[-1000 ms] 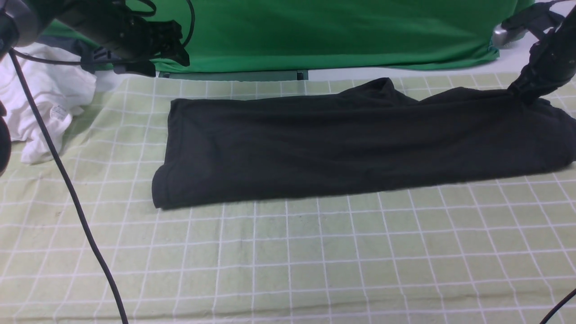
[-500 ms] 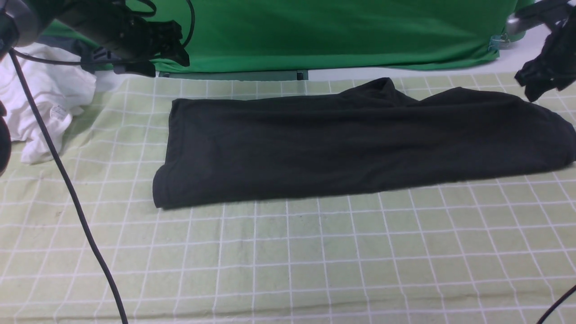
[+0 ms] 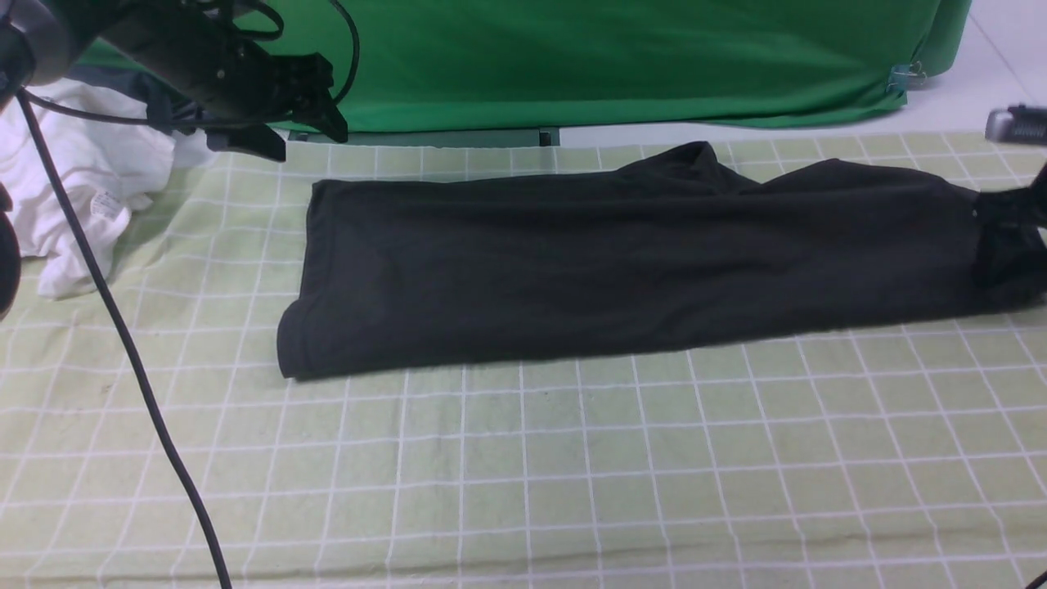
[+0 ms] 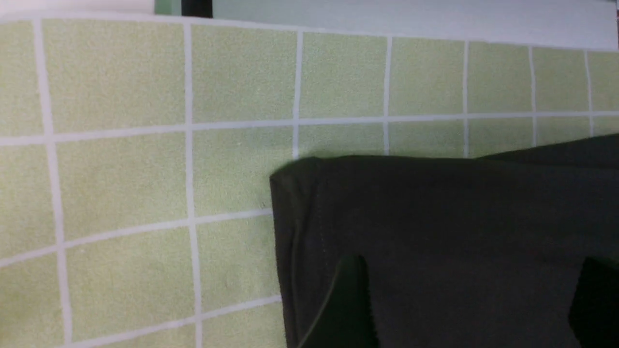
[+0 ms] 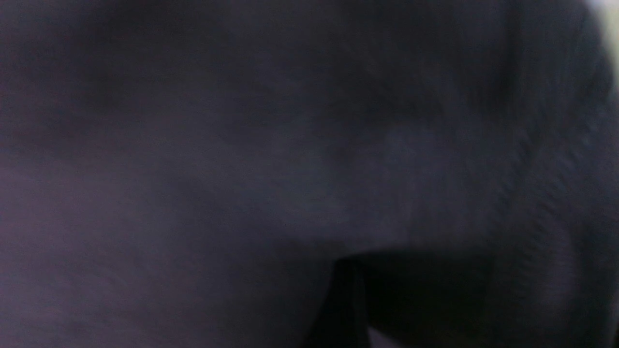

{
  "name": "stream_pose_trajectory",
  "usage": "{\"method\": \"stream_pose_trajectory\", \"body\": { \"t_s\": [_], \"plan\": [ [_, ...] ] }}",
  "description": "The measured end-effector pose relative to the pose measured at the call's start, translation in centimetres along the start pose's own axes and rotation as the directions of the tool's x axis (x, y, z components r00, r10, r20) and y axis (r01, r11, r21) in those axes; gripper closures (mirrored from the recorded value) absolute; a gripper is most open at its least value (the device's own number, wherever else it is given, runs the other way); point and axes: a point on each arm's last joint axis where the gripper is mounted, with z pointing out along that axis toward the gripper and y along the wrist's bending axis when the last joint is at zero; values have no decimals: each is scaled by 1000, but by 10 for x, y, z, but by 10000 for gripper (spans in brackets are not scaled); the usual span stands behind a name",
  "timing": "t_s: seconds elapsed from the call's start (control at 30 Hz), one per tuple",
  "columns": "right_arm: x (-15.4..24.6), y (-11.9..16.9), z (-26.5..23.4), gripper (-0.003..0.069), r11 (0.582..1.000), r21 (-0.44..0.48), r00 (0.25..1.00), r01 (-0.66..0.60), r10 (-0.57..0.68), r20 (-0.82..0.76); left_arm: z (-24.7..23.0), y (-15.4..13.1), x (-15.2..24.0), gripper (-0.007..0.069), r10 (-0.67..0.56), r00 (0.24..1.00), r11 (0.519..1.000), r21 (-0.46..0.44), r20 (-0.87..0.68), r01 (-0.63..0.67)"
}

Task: Fold a long-sleeved shirt over a green coffee tablecloth.
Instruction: 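Pull the folded dark garment lengthwise by its ends to straighten it flat on the table, then fold the right end of the dark garment over onto its left end with the right gripper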

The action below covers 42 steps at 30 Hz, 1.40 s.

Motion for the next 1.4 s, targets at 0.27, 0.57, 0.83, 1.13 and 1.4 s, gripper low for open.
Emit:
{"method": "stream_pose_trajectory", "body": {
  "t_s": [0.27, 0.57, 0.83, 1.13, 1.4],
  "plan": [
    [-1, 7, 4, 405, 995, -3, 995, 99, -99, 9, -2, -5, 11, 53, -83, 988, 995, 36, -128, 88],
    [-2, 10, 4, 627, 992, -4, 992, 126, -126, 16, -43, -21, 22, 127, -113, 985, 993, 21, -127, 117],
    [-3, 10, 4, 629, 992, -3, 992, 126, -126, 19, -18, -19, 118, 211, -157, 900, 986, -113, -408, 120],
    [-3, 10, 4, 629, 992, -4, 992, 124, -124, 21, 8, 1, 150, 210, -212, 901, 969, -198, -379, 145],
    [-3, 11, 4, 629, 992, -3, 992, 125, -125, 21, 10, -5, 146, 203, -212, 919, 974, -151, -331, 170]
  ]
}}
